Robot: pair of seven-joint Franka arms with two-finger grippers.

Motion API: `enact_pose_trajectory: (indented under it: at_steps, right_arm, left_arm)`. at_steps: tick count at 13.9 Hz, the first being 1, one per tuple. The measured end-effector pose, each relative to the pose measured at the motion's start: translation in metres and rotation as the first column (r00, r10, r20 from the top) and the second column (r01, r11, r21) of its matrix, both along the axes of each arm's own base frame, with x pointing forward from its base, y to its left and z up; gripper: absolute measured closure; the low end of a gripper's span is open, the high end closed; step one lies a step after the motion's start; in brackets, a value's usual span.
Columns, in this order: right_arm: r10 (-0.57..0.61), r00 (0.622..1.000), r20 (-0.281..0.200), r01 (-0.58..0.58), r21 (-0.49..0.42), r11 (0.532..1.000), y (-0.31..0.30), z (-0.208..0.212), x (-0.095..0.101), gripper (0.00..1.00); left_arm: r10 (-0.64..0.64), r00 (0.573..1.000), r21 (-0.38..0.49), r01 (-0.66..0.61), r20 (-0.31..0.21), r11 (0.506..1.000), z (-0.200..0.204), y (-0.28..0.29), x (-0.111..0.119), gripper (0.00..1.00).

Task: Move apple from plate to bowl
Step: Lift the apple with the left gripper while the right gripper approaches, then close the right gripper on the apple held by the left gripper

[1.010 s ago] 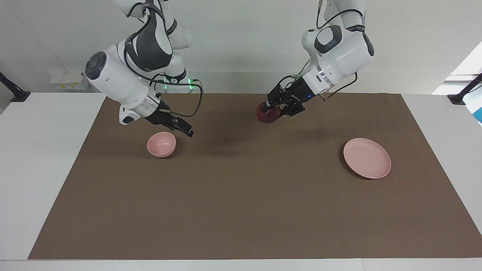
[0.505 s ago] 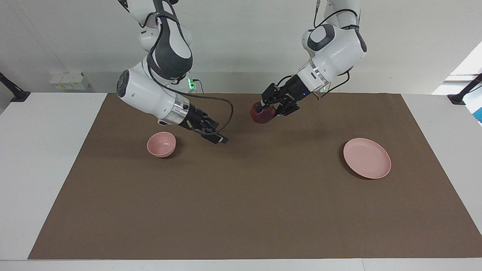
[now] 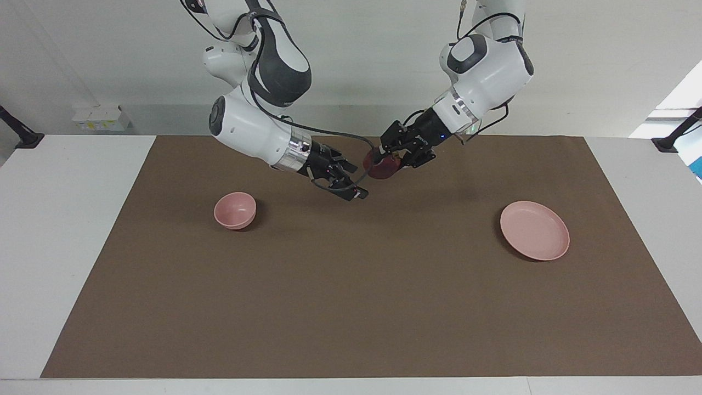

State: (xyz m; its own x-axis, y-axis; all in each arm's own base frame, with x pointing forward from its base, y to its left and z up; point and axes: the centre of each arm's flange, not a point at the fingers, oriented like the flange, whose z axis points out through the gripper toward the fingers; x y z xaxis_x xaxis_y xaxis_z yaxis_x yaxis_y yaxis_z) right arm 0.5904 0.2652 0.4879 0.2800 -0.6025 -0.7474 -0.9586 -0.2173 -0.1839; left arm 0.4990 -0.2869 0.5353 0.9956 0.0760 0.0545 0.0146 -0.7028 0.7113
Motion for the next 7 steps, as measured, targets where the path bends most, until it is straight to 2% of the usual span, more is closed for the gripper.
enact_pose_trajectory:
  at_steps: [7]
  right_arm:
    - [0.011,1.000,-0.017,-0.011,0.018,1.000,0.014,0.001,-0.006,0.00]
  left_arm:
    - [0.005,1.000,0.001,-0.005,0.002,1.000,0.003,0.004,-0.002,0.38]
